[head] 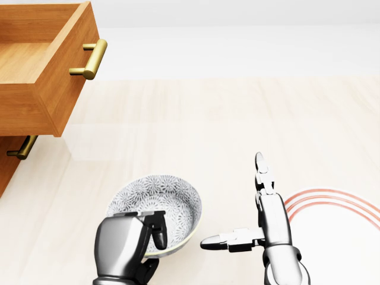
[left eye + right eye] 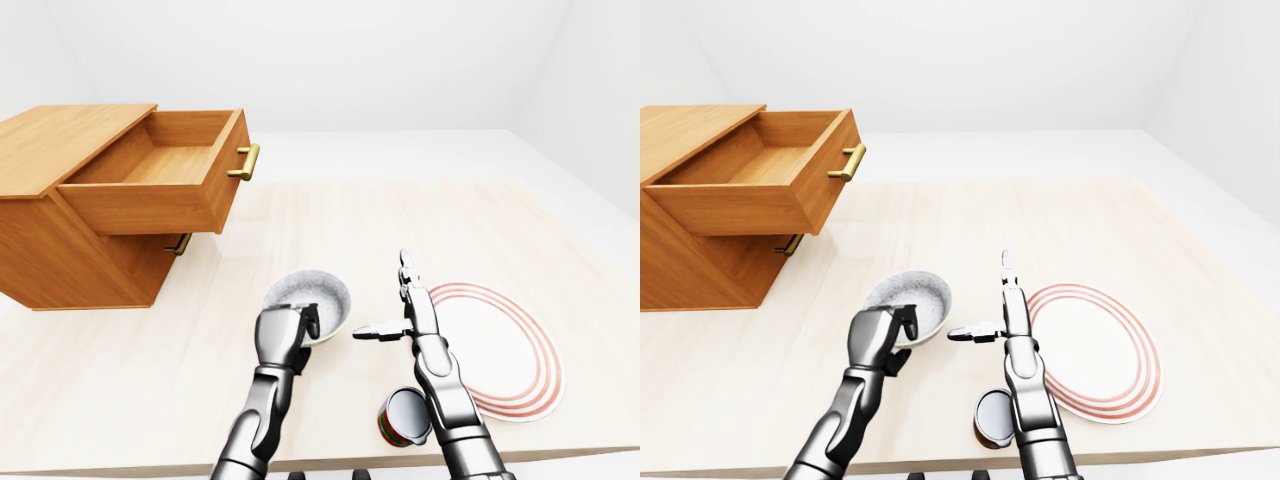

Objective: Put the bowl on top of the cabinet.

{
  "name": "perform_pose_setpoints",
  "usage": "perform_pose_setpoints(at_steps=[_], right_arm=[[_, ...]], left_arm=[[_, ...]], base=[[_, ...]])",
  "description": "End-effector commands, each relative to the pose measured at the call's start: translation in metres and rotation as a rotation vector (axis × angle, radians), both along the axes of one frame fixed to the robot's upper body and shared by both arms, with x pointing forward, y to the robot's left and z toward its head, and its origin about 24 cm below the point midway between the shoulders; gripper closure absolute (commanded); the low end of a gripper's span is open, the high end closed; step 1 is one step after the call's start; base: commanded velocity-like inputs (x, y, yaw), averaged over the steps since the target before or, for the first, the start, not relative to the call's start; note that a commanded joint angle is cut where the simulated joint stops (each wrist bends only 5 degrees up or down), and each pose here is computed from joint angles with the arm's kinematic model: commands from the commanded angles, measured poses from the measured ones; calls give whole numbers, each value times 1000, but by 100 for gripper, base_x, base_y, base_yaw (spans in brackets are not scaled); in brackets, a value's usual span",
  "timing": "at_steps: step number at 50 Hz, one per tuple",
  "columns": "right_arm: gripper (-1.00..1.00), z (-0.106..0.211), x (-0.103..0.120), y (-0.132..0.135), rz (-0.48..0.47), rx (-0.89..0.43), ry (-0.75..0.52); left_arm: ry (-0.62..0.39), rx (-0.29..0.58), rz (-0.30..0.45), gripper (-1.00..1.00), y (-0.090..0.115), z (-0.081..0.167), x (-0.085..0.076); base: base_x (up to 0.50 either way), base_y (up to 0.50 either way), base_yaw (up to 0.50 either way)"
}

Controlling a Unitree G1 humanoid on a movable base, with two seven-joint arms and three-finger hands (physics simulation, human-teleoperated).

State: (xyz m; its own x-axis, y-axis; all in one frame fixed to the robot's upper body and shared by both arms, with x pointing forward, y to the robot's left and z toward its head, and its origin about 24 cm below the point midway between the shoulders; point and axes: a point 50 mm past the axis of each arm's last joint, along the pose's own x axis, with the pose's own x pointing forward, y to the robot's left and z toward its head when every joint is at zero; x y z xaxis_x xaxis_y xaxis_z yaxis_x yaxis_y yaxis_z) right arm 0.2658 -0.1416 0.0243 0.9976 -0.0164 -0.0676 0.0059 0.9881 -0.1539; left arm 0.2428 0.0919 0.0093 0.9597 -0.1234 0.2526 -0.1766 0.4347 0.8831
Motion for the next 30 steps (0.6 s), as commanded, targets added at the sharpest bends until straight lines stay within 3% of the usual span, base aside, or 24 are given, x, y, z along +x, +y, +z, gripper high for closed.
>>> perform_pose_setpoints(at_steps=[1,8,20,30], right_arm=[[-100,2,-1,1,3,1,-4],[-100,1,-1,1,3,0,-3],[-100,3,-3,1,4,-5,-8],[-100,3,-3,2,3,-8,-9]], left_arm=[[-43,-109,59,87,11,14,-12],[-108,-177,79,87,16,31,-14],[-169,-214,100,86,23,46,-17],[-284,-291,118,87,30,74,-24]], base=[[0,0,0],[0,0,0],[0,0,0],[0,0,0]])
